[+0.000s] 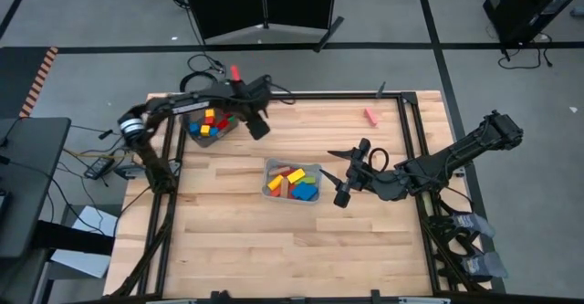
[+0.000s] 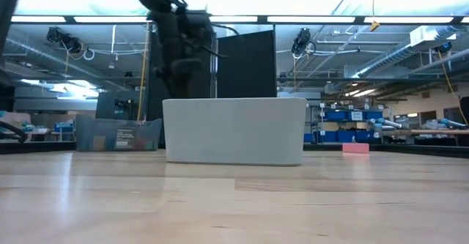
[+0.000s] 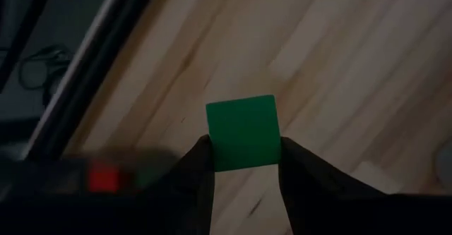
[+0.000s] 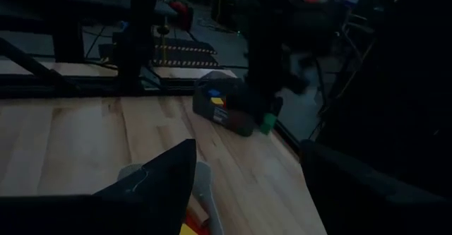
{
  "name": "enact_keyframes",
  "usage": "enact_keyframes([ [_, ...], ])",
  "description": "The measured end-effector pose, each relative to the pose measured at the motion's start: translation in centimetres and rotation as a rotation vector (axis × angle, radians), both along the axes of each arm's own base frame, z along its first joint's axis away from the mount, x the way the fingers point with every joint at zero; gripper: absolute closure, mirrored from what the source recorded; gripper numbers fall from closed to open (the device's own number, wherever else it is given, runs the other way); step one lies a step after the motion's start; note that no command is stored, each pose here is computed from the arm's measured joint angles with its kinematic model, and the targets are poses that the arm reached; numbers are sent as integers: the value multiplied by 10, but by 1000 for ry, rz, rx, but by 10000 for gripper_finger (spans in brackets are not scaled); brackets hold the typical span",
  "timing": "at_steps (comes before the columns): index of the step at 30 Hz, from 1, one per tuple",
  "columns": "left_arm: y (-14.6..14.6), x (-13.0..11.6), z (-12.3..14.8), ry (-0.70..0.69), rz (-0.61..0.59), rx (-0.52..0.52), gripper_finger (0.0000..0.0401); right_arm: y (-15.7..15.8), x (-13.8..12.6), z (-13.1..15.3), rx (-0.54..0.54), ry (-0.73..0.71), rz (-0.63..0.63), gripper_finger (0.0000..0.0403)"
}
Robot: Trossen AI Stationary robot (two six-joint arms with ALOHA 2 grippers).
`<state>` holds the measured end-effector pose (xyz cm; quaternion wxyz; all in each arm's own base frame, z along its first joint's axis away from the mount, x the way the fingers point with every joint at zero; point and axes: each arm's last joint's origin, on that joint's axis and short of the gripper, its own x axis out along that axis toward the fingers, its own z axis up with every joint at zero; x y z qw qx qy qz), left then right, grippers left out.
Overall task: Sort blocks by size
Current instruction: Put the green cube block into the black bin, then put the pink rectangular block into the gray bin
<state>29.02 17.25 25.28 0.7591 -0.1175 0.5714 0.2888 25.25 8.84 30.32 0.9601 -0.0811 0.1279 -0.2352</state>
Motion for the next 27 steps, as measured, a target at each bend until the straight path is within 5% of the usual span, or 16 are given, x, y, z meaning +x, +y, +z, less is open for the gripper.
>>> enact_keyframes([
  [8, -6, -73, 15, -56, 216, 73, 270, -6, 2, 0, -15, 7, -19, 139],
  [14, 0, -110, -6, 11, 362, 84, 270, -34, 8, -4, 31, 15, -140, 140],
  [20, 11, -124, -28, 0, 437, 93, 233, -96, 7, -22, 179, 155, -294, 144],
  [27, 16, -126, -29, -27, 449, 114, 206, -161, -24, -47, 347, 376, -594, 124],
])
